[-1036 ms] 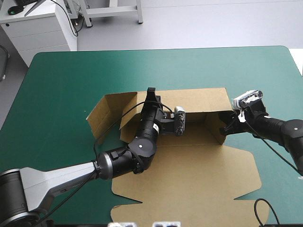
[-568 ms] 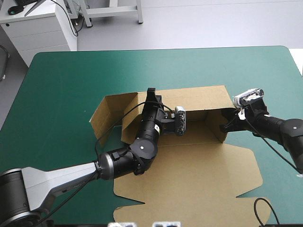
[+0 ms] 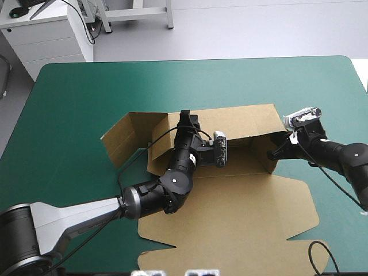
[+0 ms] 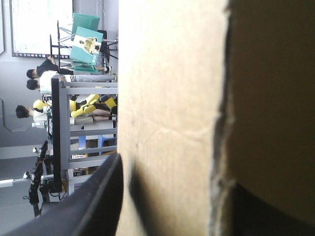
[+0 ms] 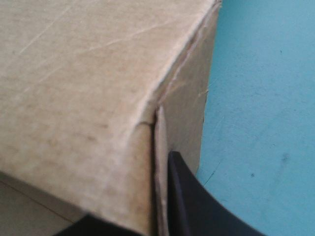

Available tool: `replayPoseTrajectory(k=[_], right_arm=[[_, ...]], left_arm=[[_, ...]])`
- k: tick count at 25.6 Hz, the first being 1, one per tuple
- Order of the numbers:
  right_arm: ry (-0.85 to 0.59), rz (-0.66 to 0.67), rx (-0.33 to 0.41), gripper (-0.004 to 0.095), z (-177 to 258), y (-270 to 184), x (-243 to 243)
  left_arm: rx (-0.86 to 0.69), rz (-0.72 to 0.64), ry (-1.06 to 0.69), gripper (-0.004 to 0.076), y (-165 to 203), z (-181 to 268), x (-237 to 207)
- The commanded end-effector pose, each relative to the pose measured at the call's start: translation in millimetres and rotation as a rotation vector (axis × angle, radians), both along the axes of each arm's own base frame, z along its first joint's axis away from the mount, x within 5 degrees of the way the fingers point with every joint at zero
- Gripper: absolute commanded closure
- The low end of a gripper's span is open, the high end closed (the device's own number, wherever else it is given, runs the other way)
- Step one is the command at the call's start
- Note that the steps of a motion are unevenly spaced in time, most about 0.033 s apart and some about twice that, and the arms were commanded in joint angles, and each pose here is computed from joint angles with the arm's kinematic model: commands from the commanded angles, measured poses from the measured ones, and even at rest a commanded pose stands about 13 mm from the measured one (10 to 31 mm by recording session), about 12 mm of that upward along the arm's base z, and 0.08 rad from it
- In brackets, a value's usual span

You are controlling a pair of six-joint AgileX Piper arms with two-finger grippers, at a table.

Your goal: Fold the box

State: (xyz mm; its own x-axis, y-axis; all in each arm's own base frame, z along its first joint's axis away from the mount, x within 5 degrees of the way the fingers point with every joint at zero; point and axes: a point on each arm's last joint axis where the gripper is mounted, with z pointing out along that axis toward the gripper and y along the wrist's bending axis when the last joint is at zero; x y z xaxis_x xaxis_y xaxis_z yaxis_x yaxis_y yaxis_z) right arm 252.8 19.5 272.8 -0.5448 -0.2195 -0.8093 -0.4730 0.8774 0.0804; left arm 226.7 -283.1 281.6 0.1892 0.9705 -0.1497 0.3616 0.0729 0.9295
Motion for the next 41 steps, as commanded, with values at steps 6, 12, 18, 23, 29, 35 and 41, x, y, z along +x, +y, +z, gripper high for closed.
replayPoseTrajectory(k=[6, 12, 18, 23, 29, 35, 41], right_arm=[[-0.009, -0.036, -0.019, 0.0907, 7.1, -4.2, 0.6], [-0.008, -0.04, -0.017, 0.0907, 7.1, -4.3, 0.7], [-0.007, -0.045, -0.018, 0.0907, 7.0, -4.7, 0.8], [-0.01, -0.041, -0.051, 0.0907, 6.4, -6.2, 0.4], [-0.001, -0.043, -0.029, 0.0907, 8.3, -1.5, -0.2], [-0.027, -0.049, 0.012, 0.0907, 28.4, 17.8, 2.6], [-0.019, -0.063, 0.017, 0.0907, 57.2, 33.8, 6.1]], left_arm=[[-0.212, -0.06, -0.127, 0.0405, -7.7, 52.2, -43.7], [-0.231, -0.129, -0.13, 0.0408, -21.5, 56.8, -80.3], [-0.254, -0.187, -0.139, 0.0509, -31.7, 60.6, -126.1], [-0.34, -0.191, -0.187, 0.071, -15.8, 95.5, -132.1], [-0.556, -0.155, -0.14, 0.071, 20.5, 155.1, -111.6], [-0.72, 0.032, -0.124, 0.071, 77.2, 195.6, -61.7], [-0.918, 0.248, -0.08, 0.071, 148.8, 211.2, -28.8]])
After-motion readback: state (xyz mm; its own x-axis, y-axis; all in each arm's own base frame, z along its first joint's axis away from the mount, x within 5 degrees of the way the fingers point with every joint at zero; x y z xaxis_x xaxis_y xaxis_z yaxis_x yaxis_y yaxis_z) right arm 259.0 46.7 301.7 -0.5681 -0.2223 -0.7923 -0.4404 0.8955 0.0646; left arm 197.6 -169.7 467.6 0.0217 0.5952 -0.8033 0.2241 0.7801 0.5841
